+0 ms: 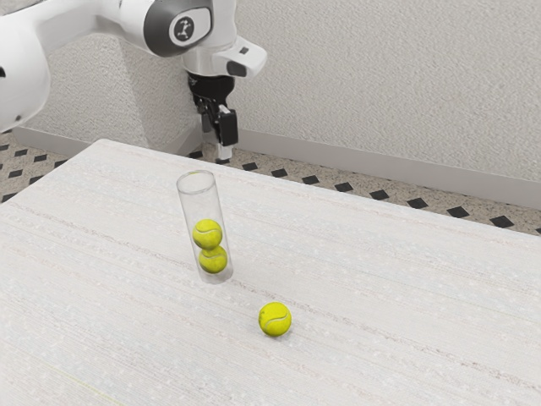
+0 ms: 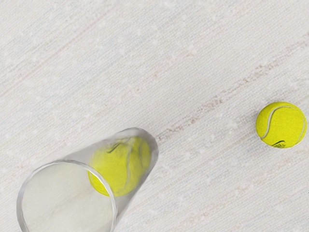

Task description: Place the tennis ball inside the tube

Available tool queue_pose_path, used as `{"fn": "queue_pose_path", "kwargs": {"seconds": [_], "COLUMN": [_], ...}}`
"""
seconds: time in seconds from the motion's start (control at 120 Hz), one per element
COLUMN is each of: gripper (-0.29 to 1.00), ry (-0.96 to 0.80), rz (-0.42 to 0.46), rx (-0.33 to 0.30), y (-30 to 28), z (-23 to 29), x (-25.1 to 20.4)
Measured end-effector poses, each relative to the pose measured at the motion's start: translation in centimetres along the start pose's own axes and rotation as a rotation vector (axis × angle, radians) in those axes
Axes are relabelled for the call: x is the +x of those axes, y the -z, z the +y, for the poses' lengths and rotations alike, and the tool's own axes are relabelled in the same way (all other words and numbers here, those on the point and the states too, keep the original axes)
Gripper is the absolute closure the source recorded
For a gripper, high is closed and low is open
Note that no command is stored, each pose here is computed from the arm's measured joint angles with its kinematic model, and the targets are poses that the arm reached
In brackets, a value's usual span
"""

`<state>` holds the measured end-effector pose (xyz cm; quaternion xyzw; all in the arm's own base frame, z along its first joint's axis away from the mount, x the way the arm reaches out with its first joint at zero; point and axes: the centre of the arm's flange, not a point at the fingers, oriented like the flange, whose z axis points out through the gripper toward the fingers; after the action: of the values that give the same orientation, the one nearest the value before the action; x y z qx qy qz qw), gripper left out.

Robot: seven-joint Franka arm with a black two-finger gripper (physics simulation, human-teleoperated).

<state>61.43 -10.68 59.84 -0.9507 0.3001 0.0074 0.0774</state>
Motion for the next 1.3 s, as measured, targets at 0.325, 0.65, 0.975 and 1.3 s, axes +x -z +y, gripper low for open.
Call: {"fn": "queue_pose_path", "kwargs": {"seconds": [0.325,0.65,0.975,1.3], "gripper": [0.00,0.00,0.00,0.15], "ry": [-0.108,-0.182,-0.155,-0.147], "rz": [-0.038,-0.146,-0.065,-0.030], "rx": [-0.218,-0.426,-0.422,-0.406], "y": [-9.8,-21.8,-30.8,-33.9], "z": [4.6,12.1,11.7,11.3], "x": [2.0,2.0,4.5,4.6]}}
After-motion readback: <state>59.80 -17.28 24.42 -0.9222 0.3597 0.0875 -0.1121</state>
